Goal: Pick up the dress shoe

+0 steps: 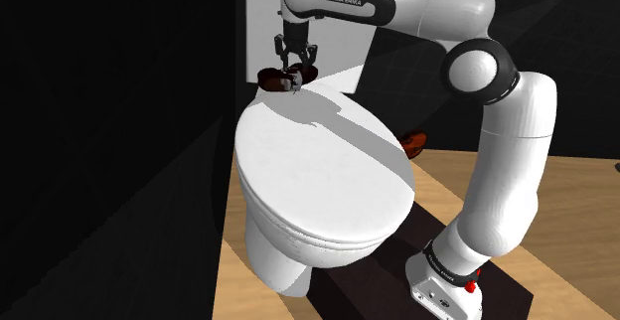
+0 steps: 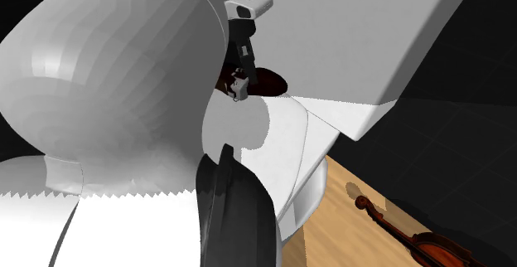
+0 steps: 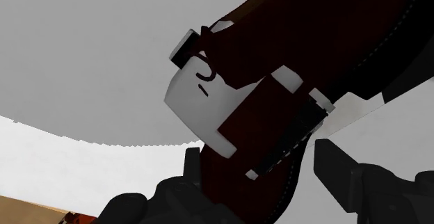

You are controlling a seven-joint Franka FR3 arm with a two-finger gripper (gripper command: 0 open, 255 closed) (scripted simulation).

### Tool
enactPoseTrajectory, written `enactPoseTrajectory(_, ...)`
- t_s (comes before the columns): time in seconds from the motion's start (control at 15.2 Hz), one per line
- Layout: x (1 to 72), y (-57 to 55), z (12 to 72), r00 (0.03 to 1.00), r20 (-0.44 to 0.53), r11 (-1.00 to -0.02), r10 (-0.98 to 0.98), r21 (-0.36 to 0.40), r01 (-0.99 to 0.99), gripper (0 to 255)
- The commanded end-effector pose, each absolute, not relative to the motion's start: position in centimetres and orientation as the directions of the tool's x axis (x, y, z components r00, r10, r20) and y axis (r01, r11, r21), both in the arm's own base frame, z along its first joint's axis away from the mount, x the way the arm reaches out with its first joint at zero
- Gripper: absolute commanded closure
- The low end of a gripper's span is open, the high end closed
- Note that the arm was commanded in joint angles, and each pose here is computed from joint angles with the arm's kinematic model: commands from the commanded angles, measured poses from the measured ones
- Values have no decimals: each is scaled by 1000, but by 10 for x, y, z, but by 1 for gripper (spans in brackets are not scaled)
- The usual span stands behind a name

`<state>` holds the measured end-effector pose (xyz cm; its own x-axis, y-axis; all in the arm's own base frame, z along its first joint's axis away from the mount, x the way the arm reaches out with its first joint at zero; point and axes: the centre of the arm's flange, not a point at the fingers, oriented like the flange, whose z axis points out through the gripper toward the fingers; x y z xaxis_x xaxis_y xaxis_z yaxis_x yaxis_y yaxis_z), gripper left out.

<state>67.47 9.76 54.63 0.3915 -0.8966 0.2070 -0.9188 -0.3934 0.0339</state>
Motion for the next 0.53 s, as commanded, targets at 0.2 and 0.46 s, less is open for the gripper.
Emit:
enactPoseTrajectory(0.2, 674, 98, 544, 393, 205, -394, -896, 40, -918, 255)
enactPoseTrajectory(0.46, 676, 97, 559, 393, 205, -394, -896, 40, -918, 255)
